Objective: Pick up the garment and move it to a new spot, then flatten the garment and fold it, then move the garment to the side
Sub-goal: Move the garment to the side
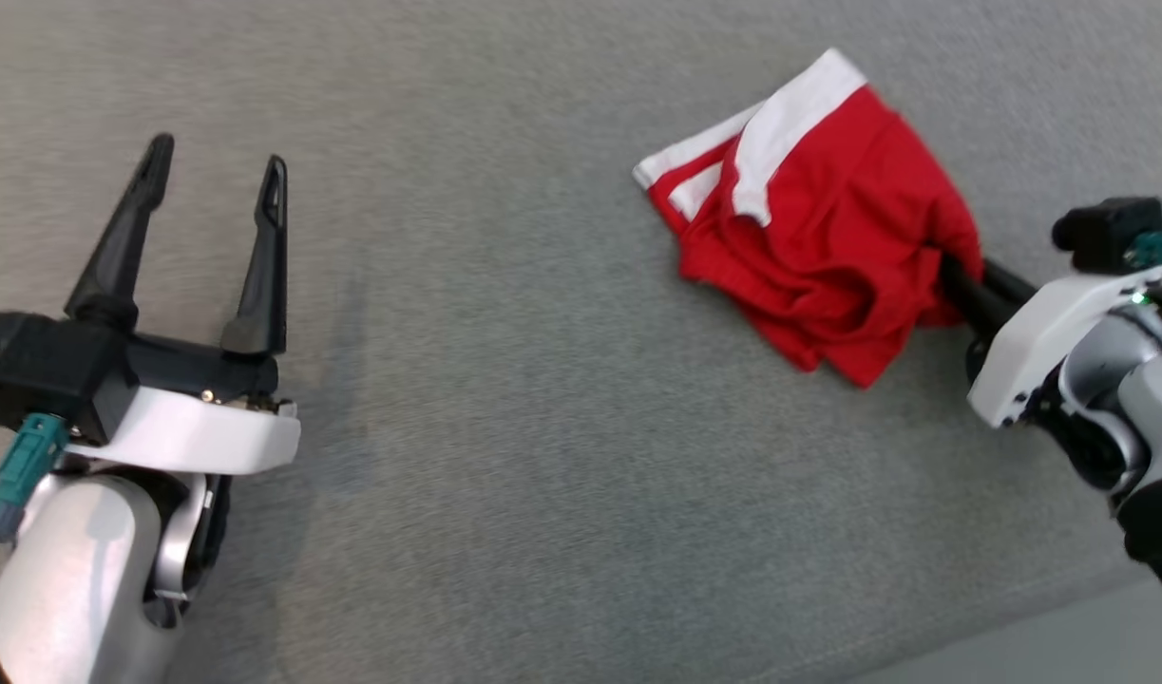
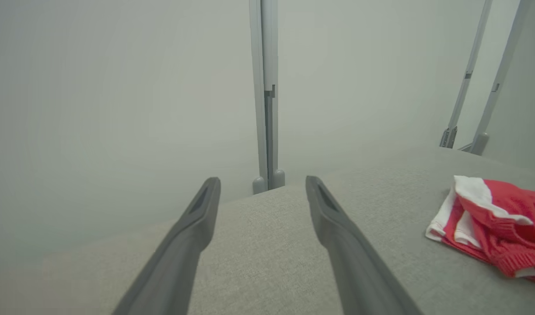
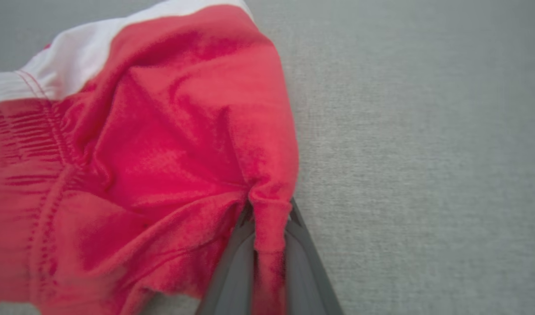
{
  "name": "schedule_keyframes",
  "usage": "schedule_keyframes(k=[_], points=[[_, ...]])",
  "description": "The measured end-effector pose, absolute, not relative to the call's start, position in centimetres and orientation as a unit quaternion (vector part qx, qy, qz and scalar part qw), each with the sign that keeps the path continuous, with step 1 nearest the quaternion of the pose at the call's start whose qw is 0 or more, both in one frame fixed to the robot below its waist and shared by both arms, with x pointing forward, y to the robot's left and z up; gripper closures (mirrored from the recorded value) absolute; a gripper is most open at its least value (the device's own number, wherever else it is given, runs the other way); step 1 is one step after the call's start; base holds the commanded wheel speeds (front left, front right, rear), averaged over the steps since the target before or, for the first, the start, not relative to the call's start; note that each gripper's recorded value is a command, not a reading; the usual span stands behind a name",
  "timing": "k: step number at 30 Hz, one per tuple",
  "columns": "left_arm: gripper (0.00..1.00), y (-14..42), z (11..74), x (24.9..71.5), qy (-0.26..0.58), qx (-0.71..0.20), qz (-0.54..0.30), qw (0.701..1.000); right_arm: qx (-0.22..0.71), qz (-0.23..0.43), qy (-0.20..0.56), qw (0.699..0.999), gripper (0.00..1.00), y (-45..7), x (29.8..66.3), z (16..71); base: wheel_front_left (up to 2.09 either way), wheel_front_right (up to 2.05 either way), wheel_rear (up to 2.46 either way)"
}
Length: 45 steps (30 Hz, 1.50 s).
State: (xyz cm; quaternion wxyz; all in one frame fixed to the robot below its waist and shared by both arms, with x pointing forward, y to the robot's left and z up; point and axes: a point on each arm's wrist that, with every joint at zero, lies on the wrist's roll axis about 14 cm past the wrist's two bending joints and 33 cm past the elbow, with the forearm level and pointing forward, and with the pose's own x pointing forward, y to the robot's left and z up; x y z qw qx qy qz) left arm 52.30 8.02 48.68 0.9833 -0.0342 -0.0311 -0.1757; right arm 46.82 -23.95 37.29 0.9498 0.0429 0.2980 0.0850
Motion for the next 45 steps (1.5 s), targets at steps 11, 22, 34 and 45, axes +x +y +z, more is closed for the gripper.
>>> schedule_keyframes(k=[11, 22, 34, 45], points=[[0.0, 1.8, 44.7, 55.1, 0.001, -0.044, -0.265, 0.963, 0.04, -0.059, 0.287, 0.955, 1.0, -34.3, 47.5, 36.9, 0.0, 0.0, 0.0], [0.0, -0.5, 42.5, 55.2, 0.019, -0.059, -0.292, 0.955, -0.016, -0.153, 0.252, 0.955, 0.0, -41.2, 47.1, 38.1, 0.0, 0.0, 0.0], [0.0, 1.3, 45.0, 53.5, 0.005, -0.073, -0.256, 0.964, 0.001, -0.21, 0.183, 0.96, 0.0, -44.2, 45.3, 42.6, 0.0, 0.0, 0.0], [0.0, 7.0, 48.0, 49.5, -0.004, -0.068, -0.165, 0.984, 0.015, -0.148, 0.018, 0.989, 0.0, -38.1, 44.5, 49.5, 0.0, 0.0, 0.0]])
